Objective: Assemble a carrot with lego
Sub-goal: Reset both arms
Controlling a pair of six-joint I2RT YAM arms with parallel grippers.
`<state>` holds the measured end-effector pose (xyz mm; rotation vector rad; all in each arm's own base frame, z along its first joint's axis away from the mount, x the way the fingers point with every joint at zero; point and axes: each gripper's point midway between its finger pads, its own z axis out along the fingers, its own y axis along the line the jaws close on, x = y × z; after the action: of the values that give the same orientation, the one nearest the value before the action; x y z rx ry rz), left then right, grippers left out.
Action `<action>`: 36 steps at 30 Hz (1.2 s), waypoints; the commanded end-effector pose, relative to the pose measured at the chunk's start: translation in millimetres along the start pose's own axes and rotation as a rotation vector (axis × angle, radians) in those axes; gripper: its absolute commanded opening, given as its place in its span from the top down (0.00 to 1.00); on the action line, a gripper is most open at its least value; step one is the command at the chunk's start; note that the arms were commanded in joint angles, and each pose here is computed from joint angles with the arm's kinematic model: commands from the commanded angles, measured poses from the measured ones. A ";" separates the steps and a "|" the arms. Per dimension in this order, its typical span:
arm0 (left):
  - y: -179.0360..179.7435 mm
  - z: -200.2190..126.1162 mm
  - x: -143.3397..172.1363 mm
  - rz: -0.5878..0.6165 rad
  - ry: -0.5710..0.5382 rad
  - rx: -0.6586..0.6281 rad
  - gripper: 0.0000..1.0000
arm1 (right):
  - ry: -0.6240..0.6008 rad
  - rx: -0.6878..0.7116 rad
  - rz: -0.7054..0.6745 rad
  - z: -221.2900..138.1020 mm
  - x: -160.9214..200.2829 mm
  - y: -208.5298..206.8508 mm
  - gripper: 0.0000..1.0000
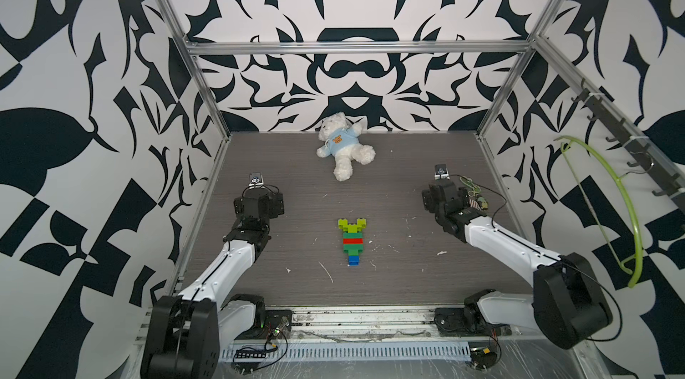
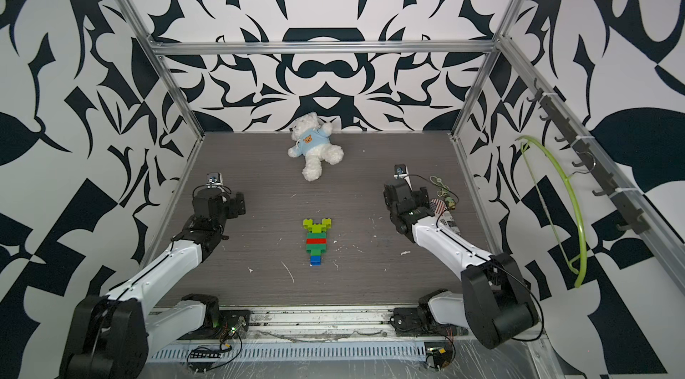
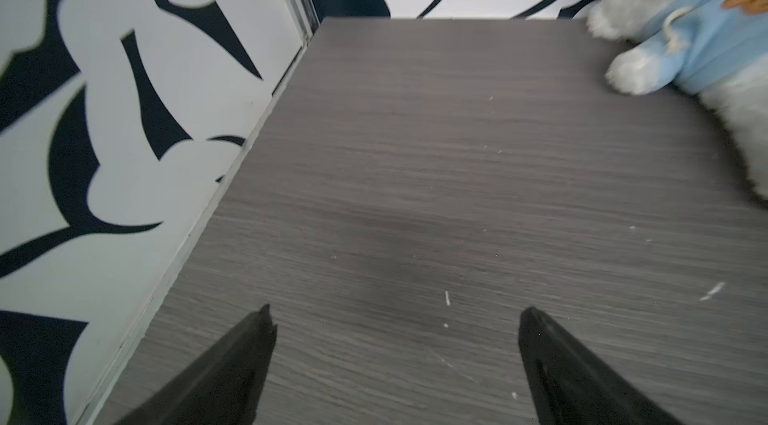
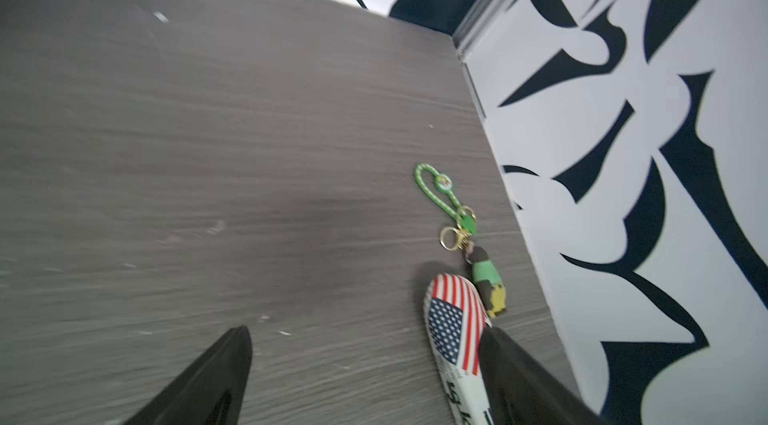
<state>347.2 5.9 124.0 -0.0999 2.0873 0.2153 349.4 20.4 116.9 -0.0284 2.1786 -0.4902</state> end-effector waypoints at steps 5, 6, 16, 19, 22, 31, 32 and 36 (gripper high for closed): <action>-19.8 29.6 -6.3 0.006 -0.154 0.133 0.01 | -0.243 -0.016 0.083 21.7 -15.3 3.2 0.08; -17.6 32.2 -8.8 -0.038 -0.159 0.153 0.01 | -0.258 -0.024 0.076 24.8 -11.0 6.2 0.08; -28.4 55.7 5.4 -0.075 -0.170 0.267 0.01 | -0.327 -0.052 0.176 30.4 5.0 -6.0 0.09; -28.4 55.9 8.3 -0.076 -0.126 0.268 0.01 | -0.293 -0.051 0.241 46.7 15.8 -15.5 0.09; -29.2 55.3 7.9 -0.075 -0.142 0.270 0.01 | -0.237 -0.077 0.243 54.3 14.1 -13.1 0.10; -29.7 55.6 8.9 -0.074 -0.134 0.271 0.01 | -0.223 -0.068 0.259 57.9 16.2 -18.1 0.00; -29.4 55.4 8.6 -0.074 -0.135 0.270 0.01 | -0.224 -0.068 0.257 57.8 15.9 -18.1 0.00; -29.2 55.9 8.5 -0.074 -0.134 0.270 0.01 | -0.224 -0.068 0.260 57.8 15.4 -18.3 0.00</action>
<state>390.2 -10.1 77.4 -0.0059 1.9793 -0.0907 373.0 -19.6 62.6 0.1318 2.0001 -0.2756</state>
